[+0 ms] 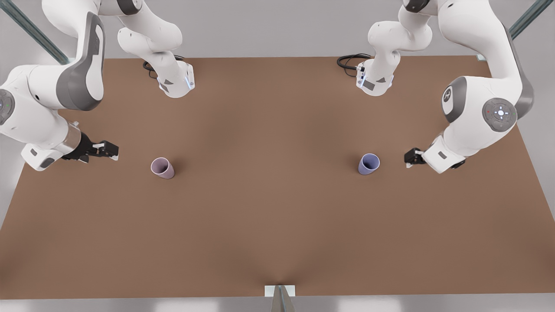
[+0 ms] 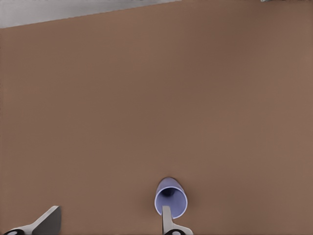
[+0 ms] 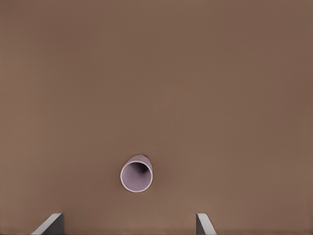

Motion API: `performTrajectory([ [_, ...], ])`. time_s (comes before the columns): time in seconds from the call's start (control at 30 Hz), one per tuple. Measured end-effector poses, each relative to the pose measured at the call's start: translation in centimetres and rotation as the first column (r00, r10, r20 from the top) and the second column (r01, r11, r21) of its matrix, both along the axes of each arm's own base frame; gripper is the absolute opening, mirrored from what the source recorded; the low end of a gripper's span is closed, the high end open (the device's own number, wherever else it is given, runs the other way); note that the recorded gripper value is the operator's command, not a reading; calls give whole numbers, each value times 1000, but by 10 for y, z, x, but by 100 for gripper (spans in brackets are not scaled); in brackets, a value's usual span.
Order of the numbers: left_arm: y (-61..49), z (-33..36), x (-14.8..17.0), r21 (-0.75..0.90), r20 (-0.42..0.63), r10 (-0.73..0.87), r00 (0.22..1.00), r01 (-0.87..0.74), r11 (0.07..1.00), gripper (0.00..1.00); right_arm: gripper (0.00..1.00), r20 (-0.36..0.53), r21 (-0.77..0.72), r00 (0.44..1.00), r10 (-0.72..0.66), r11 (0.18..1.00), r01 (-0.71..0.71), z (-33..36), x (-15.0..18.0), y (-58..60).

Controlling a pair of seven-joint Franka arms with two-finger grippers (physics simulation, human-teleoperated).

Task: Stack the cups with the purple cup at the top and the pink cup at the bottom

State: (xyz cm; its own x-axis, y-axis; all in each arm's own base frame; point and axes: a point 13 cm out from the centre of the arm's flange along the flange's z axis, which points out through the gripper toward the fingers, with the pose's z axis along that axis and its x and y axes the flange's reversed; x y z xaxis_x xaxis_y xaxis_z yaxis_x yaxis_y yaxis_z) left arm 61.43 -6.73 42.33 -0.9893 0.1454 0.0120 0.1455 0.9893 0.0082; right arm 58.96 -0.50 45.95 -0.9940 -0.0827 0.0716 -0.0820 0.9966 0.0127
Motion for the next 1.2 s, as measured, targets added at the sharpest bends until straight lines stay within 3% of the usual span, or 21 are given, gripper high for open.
performTrajectory([
  [0.17,1,0,5,-3,15,12,1000,-12,1000,100,100,-20,1,1000,12,1000,-12,-12,-7,0],
  [0.3,3,0,7,-7,20,22,1000,-22,1000,100,100,-117,17,992,39,999,-37,-98,-52,17],
  [0.4,2,-3,8,-9,19,24,1000,-24,1000,100,100,-124,13,990,64,998,-63,-155,-65,41],
  [0.57,1,-8,10,-9,14,29,999,-29,1000,100,100,-65,-1,994,91,996,-91,-221,-75,67],
  [0.8,0,-12,11,-11,11,34,999,-34,999,100,100,16,-9,999,-27,1000,27,-256,-68,16],
  [1.2,-1,-9,10,-12,13,41,999,-41,999,100,100,23,-29,996,-84,996,85,-302,-74,-7],
])
